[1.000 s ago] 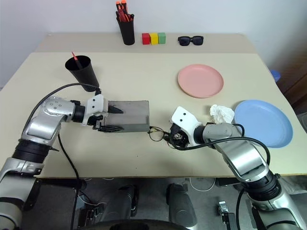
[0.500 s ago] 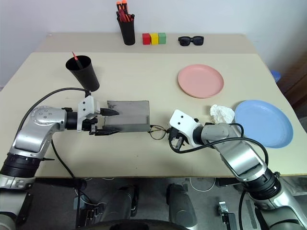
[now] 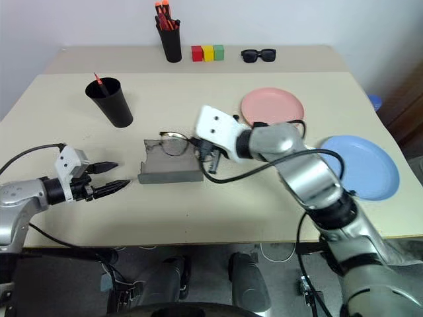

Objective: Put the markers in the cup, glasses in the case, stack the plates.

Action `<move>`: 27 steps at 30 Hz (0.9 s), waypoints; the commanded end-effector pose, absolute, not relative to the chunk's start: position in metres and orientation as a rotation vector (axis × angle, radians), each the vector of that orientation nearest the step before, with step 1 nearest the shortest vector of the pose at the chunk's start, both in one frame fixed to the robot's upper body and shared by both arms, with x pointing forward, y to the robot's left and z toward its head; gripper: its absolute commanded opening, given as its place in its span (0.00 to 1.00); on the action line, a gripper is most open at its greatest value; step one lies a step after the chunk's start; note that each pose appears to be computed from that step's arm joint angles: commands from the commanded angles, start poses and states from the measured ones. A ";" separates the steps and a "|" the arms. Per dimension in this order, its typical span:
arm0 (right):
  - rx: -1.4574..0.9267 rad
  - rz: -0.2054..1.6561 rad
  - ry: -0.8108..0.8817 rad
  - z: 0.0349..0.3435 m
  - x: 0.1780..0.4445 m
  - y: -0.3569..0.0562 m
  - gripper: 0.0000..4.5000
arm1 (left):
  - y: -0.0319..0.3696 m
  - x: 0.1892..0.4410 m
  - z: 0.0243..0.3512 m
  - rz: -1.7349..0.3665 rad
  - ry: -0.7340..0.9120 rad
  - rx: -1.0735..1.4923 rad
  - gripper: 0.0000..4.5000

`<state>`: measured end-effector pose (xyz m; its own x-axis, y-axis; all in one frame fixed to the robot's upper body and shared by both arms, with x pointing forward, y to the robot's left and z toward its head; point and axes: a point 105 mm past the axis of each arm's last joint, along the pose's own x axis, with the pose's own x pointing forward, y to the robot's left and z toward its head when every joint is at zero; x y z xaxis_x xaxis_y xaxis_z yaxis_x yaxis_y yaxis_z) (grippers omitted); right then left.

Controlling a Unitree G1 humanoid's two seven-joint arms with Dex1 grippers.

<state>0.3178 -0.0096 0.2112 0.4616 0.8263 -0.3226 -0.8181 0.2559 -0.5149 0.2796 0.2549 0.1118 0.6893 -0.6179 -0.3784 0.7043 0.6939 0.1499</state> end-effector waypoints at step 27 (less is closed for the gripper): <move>-0.737 1.216 -0.014 0.183 0.318 0.015 0.86 | 0.215 0.302 0.173 -0.779 0.085 0.140 0.76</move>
